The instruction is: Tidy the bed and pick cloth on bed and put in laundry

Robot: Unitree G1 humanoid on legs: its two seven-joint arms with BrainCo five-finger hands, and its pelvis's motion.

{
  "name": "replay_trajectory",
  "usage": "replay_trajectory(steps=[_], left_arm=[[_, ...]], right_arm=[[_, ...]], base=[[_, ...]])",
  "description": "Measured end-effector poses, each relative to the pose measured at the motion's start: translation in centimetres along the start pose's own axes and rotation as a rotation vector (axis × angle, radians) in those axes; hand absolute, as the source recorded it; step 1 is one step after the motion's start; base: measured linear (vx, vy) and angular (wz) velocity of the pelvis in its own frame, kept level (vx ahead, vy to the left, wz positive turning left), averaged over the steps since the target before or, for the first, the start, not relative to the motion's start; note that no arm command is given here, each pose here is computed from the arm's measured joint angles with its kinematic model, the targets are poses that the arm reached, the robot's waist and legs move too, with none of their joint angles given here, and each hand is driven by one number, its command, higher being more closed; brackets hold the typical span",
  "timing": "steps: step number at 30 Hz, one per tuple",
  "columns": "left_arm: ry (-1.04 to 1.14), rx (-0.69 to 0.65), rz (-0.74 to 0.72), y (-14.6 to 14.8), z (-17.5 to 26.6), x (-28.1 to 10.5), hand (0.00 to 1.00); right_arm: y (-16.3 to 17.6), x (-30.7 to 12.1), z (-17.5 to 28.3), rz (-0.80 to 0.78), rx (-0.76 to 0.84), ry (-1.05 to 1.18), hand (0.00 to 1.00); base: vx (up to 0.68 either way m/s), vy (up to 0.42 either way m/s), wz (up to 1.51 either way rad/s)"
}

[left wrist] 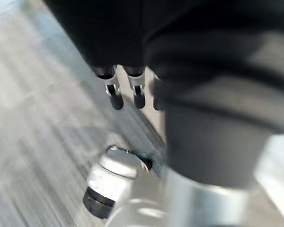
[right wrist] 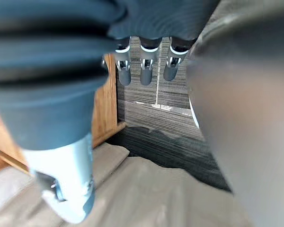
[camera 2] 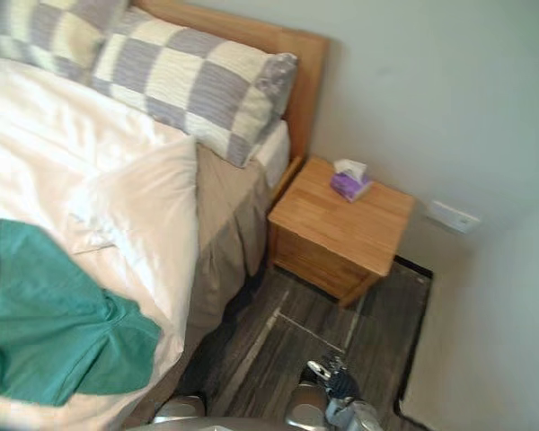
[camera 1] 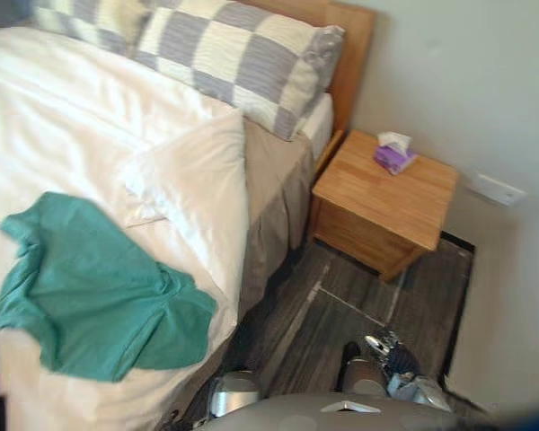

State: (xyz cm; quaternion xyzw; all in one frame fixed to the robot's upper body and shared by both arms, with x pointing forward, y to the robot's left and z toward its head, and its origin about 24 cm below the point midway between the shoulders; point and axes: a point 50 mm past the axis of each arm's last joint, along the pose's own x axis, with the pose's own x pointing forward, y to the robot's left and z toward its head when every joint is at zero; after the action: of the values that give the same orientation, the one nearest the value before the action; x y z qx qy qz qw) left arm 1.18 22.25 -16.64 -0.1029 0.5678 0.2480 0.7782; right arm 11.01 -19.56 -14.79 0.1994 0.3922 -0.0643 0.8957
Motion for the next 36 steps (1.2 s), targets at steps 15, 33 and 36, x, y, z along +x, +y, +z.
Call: replay_trajectory(steps=[15, 33, 36], left_arm=[[-0.017, -0.069, -0.056, -1.1, 1.1, 0.1, 0.0], [0.037, 0.276, -0.124, -0.7, 2.1, 0.5, 0.0], [0.038, 0.257, -0.122, -0.4, 2.2, 0.5, 0.0]], right_arm=[[-0.4, 0.4, 0.2, -0.009, 0.025, 0.083, 0.0], [-2.5, -1.8, -1.2, -0.488, 0.515, -0.121, 0.0], [-4.7, -2.7, 4.2, -0.647, 0.562, -0.383, 0.0]], base=[[0.11, -0.103, 1.4], [0.06, 0.006, 0.48], [0.07, -0.206, -0.49]])
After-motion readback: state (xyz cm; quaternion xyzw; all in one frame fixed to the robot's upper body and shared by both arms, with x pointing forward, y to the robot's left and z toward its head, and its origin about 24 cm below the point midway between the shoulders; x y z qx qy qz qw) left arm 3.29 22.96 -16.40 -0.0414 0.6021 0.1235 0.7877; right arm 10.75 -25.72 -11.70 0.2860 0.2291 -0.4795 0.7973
